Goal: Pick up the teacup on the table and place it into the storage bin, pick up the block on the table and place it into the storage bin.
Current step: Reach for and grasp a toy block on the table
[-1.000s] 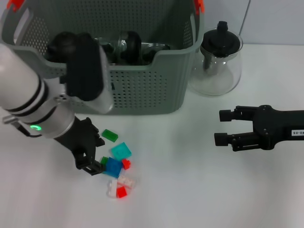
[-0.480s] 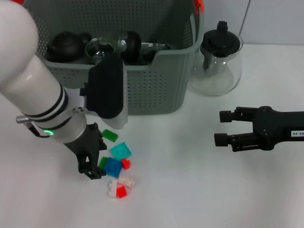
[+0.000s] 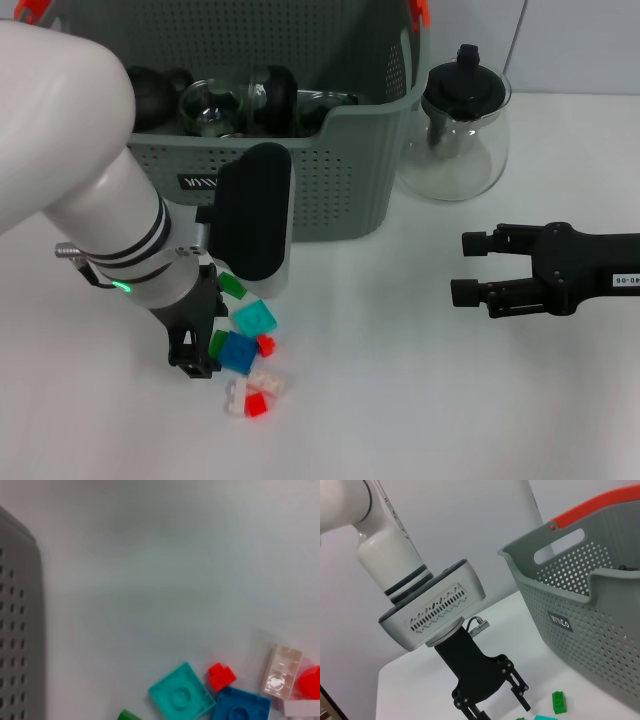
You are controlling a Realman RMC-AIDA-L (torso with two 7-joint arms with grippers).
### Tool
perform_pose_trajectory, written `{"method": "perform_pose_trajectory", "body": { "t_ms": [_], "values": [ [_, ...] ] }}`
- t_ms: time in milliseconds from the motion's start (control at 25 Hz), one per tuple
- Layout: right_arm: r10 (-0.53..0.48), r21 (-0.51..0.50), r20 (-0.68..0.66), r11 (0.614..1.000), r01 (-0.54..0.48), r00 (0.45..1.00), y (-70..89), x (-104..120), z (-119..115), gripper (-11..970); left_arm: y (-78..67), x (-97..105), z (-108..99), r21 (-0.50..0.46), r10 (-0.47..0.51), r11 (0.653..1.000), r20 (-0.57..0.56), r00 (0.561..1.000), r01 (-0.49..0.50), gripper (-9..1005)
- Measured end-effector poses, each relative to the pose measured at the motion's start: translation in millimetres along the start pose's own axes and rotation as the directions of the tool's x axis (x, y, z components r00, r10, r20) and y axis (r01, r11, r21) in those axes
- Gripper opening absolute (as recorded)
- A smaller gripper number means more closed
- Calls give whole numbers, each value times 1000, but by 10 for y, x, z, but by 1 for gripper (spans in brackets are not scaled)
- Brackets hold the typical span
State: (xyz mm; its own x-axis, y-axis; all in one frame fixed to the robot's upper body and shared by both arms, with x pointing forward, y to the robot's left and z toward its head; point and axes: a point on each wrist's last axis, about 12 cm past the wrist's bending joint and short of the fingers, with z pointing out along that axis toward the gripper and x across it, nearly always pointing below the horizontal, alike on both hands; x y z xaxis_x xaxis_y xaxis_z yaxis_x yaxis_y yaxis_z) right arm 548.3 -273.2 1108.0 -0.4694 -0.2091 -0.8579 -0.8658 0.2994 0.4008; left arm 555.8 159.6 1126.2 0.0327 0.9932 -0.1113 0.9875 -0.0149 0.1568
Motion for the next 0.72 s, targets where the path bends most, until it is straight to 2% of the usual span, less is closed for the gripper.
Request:
{"method": "perform_pose_trajectory", "body": {
  "t_ms": [720],
  "values": [
    [1,8,9,1000,-1,1000,-3,8,-22,944,-44,-126,46,13,56,998,-26,998,-56,628]
  ]
}}
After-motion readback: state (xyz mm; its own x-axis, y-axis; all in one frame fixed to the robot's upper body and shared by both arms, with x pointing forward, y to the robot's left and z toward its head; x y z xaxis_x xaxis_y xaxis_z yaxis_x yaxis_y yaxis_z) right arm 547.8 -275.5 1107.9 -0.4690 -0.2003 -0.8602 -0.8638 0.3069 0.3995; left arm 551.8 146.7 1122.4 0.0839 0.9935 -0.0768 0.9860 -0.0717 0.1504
